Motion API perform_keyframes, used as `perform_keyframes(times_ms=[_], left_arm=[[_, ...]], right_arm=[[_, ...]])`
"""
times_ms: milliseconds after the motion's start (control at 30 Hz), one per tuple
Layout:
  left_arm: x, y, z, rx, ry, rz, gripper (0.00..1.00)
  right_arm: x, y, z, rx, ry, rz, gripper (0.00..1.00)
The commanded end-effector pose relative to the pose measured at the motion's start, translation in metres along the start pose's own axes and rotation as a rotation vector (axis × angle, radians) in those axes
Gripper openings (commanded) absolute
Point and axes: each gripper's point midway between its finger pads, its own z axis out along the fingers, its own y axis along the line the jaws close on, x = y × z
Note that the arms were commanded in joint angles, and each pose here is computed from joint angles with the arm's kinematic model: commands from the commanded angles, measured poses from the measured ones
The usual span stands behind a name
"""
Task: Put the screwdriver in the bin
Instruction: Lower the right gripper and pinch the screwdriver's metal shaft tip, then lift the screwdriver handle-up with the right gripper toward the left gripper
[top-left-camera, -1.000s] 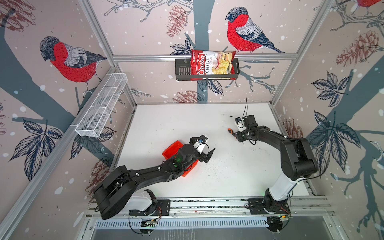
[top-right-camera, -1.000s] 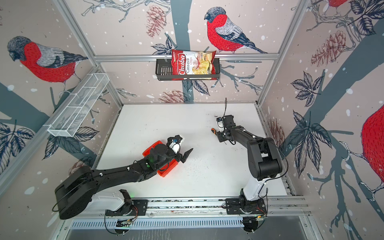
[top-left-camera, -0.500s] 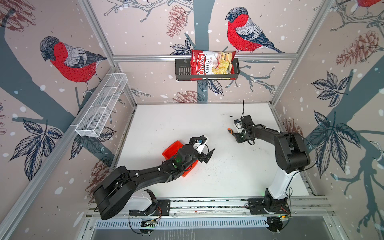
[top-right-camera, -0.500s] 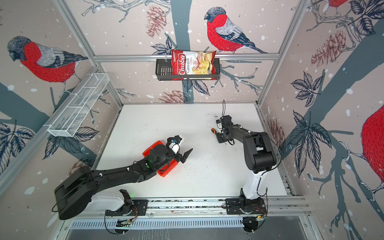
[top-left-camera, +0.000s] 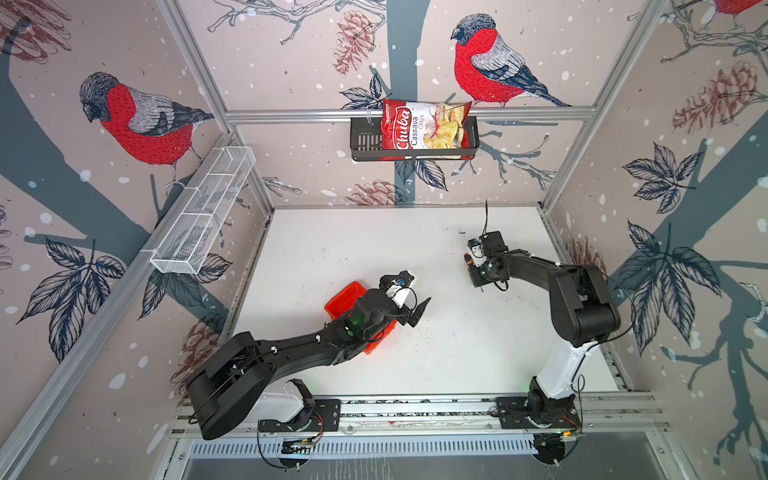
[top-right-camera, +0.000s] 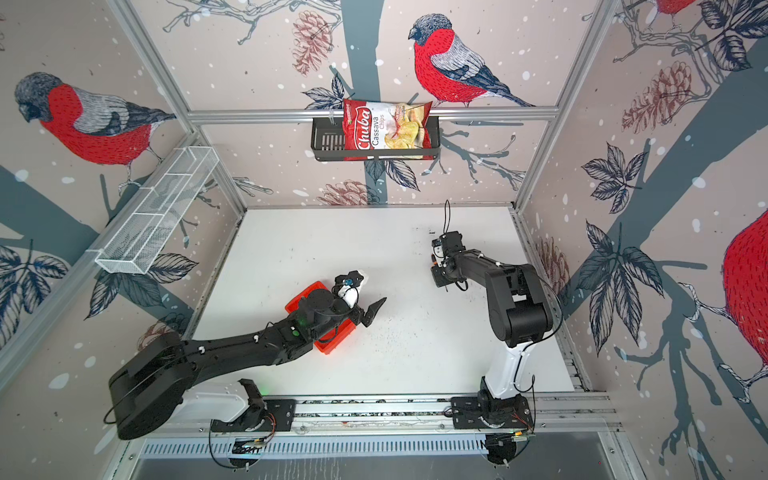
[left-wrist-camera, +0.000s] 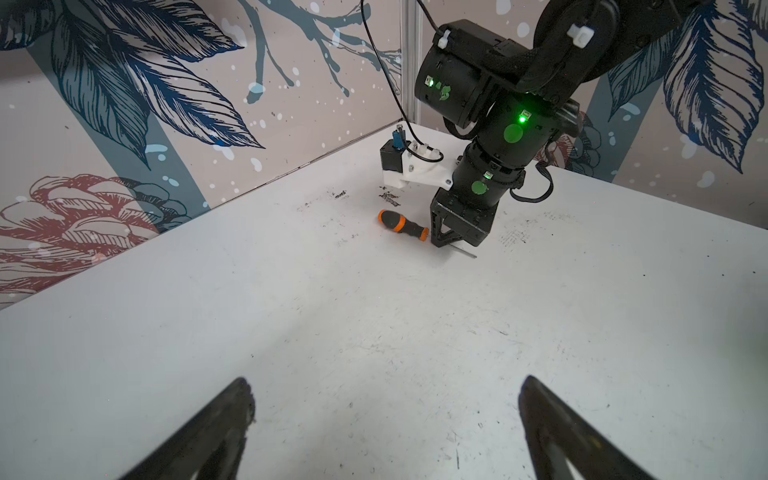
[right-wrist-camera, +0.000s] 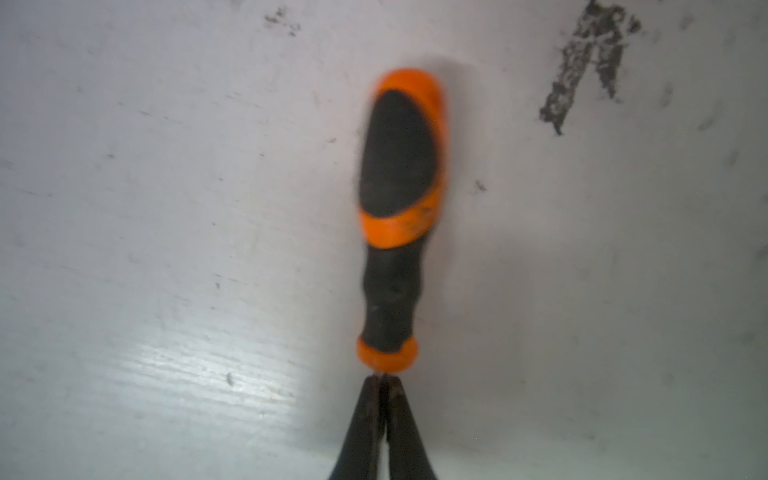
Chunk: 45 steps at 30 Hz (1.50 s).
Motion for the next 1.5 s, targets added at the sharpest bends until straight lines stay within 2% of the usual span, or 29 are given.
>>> perform_keyframes(times_ms=[0,367,567,767,967,1100,1167,1467], left_arm=[[-0.011,-0.001,0.002,0.004,-0.039,-0.005,0.98],[-0.012,0.007,0.007,-0.042,-0.029,-0.104,0.98],[-0.014,-0.005,0.016,0.024,0.007,-0.089,0.98],[-0.023,-0.001,0.025,-0.006,0.036,-0.133,0.98],[-0.039,0.004,0.019,-0.022,-0.043,-0.203,0.99],[-0.045,0.012,0.023,-0.067,-0.046,-0.225,0.99],[-0.047,0.017,0.025,-0.081,-0.064,-0.25,0.99],[-0.073,0.035,0.032,0.016,-0.16,-0.475,0.99]], right_arm=[[0.006,-0.002,-0.004,0.013,0.016,-0.003,0.01],[-0.013,-0.004,-0.022,0.023,-0.08,0.011,0.01],[-0.027,-0.001,-0.044,0.016,-0.177,0.023,0.01],[-0.041,0.012,-0.072,-0.01,-0.286,-0.022,0.01],[-0.06,0.026,-0.108,-0.041,-0.416,-0.065,0.0],[-0.067,0.053,-0.131,-0.112,-0.563,-0.179,0.0],[-0.069,0.059,-0.139,-0.118,-0.599,-0.19,0.0],[-0.077,0.094,-0.178,-0.191,-0.706,-0.267,0.0]])
